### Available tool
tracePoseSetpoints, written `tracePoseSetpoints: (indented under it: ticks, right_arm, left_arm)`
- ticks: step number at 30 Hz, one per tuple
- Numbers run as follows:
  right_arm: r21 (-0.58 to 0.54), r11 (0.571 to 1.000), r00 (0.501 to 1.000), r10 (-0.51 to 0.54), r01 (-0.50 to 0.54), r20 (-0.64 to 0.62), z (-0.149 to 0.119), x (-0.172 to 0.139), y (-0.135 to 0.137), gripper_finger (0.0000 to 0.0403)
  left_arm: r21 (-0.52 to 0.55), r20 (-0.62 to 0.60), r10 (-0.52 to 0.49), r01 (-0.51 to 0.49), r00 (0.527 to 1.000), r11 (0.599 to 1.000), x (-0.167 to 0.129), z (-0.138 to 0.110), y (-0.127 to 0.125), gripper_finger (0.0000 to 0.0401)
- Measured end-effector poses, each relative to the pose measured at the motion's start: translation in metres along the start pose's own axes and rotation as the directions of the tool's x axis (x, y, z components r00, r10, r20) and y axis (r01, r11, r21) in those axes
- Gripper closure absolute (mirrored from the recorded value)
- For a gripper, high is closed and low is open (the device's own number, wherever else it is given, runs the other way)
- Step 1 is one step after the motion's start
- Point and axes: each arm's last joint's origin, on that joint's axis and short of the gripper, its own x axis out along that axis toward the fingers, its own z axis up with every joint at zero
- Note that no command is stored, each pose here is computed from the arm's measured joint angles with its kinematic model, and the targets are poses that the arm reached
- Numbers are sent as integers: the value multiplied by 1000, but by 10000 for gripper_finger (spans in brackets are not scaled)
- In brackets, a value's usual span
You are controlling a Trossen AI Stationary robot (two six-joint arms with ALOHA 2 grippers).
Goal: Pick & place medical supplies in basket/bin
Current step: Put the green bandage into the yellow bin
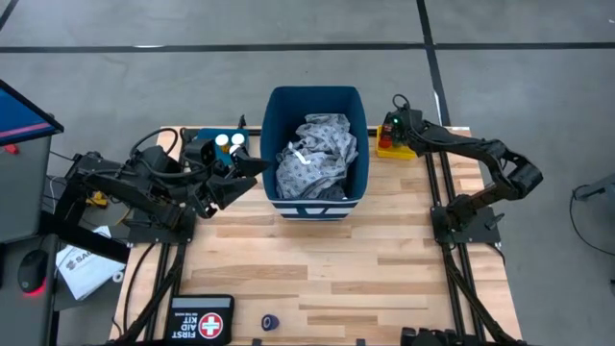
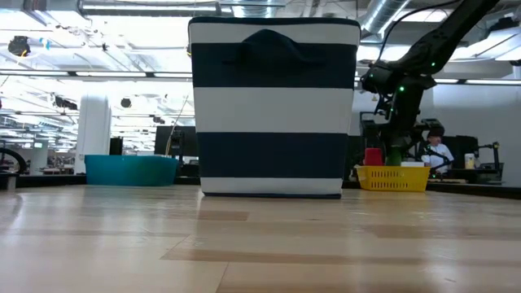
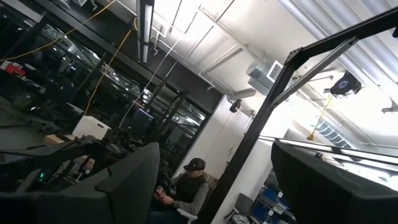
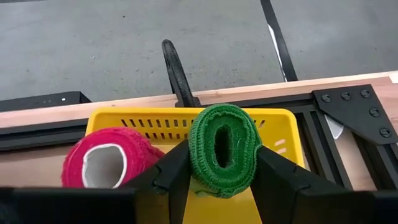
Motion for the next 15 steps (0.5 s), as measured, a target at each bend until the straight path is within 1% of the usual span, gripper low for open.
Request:
tracePoseSetpoints:
  ticks: [5, 15]
  right_arm:
    - [-34, 999, 1000, 1, -1, -1, 0, 0, 0, 252]
    - [-43, 999, 1000, 7, -7, -6, 0, -1, 0, 193]
  left_arm:
    - [0, 1, 2, -2, 1000, 1000, 0, 0, 0, 100]
    - [0, 3, 6, -6, 1000, 1000, 0, 0, 0, 100]
